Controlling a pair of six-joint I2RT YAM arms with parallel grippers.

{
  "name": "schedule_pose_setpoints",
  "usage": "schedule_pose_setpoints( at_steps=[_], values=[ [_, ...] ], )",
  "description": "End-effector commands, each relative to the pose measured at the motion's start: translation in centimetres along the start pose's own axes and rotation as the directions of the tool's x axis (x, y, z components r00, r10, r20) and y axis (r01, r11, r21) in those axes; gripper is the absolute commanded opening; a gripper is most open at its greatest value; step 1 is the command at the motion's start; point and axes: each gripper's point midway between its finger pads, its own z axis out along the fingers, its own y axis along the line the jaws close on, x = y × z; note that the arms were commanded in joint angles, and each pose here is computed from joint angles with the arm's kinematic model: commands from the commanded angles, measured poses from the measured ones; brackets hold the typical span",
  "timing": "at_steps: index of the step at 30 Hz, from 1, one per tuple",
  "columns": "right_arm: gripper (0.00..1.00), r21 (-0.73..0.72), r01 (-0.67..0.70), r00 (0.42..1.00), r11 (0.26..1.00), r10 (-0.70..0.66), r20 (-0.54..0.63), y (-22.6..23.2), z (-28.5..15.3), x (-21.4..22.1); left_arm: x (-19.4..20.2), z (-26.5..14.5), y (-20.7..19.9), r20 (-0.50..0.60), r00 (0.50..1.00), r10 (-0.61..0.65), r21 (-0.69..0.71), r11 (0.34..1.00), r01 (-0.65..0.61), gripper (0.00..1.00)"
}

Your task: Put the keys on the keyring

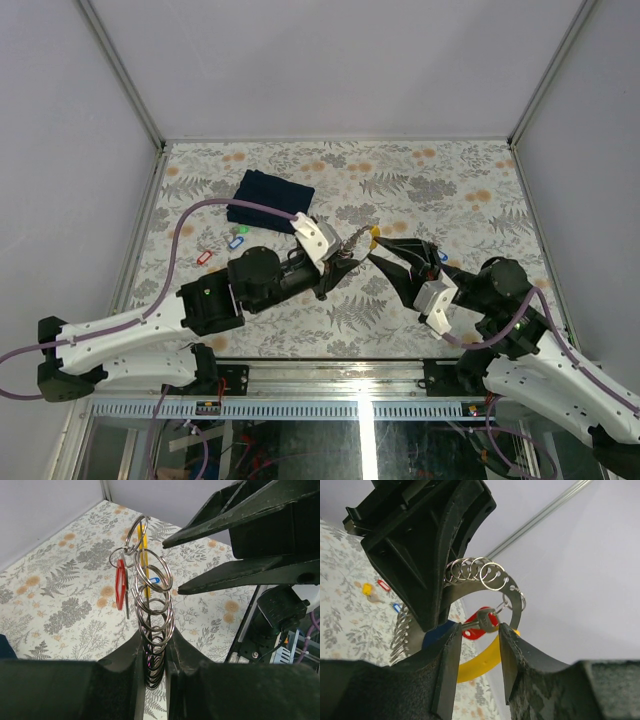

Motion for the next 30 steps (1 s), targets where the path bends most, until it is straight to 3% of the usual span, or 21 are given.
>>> schedule_pose_setpoints(
  at_steps=[1,10,30],
  values=[
    [0.43,0.073,0.158,0.985,0.985,-0.163,0.064,-3.1,0.3,-2.7,-2.4,0.3,0.0,0.06,0.994,-0.087,-0.029,0.996,0.089,0.0],
    [0.45,0.092,0.236,0.969,0.967,-0.241,0.048,-3.7,0.9,-2.3,-2.6,0.8,0.3,0.086,0.976,-0.198,-0.064,0.977,0.204,0.0],
    [0.41,0.068,0.288,0.95,0.955,-0.294,0.107,-3.1,1.8,-2.6,-2.1,1.6,-0.1,0.071,0.979,-0.192,-0.055,0.979,0.196,0.0]
  ],
)
